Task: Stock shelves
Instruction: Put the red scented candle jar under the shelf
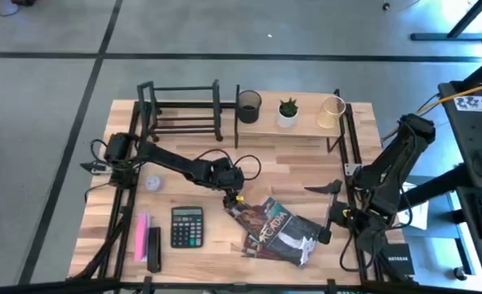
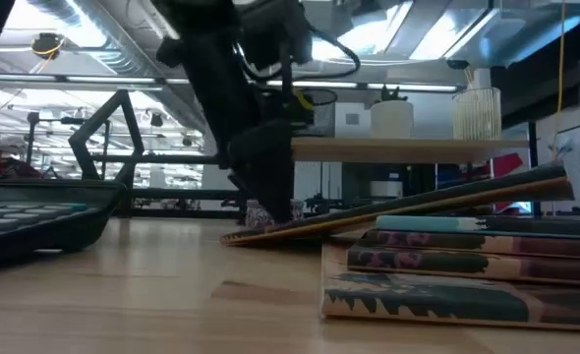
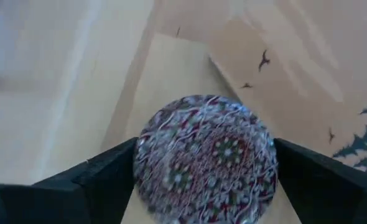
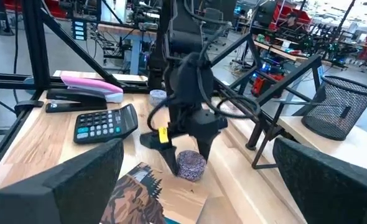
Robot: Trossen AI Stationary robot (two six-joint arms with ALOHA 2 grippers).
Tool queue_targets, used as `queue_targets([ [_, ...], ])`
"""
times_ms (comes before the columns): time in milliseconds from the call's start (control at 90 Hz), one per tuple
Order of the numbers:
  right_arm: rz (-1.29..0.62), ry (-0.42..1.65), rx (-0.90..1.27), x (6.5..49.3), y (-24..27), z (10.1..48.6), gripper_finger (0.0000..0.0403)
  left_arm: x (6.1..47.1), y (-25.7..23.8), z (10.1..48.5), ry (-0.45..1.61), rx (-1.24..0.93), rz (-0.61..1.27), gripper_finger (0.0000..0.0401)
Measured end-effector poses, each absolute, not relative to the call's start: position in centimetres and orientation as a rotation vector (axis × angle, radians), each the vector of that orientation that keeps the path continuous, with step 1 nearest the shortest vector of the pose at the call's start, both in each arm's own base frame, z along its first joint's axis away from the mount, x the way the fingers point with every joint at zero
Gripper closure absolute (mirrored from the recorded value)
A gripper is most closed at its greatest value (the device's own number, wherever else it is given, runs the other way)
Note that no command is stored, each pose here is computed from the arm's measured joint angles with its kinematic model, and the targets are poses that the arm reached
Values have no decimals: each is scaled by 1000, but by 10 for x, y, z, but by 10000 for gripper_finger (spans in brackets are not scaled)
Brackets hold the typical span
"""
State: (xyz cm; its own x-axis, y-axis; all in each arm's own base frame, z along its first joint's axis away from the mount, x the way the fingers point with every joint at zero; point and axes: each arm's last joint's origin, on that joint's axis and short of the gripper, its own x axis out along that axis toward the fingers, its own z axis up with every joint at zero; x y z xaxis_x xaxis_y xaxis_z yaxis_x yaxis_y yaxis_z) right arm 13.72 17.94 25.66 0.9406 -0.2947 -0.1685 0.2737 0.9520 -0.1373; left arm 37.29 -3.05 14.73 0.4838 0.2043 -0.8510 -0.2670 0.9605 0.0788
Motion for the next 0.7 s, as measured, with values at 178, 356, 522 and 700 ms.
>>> queue_targets([
  [178,-291,190,-115,137,179,256,4,373,-31,148,1021,-68,287,69],
  [356,-291,190,-116,137,179,256,4,371,-30,148,1042,-62,296,97],
  [522,-292,190,-115,137,179,256,4,368,-30,150,1067,-54,322,123],
  [700,-292,190,-115,137,179,256,4,372,-30,161,1060,-49,329,130],
])
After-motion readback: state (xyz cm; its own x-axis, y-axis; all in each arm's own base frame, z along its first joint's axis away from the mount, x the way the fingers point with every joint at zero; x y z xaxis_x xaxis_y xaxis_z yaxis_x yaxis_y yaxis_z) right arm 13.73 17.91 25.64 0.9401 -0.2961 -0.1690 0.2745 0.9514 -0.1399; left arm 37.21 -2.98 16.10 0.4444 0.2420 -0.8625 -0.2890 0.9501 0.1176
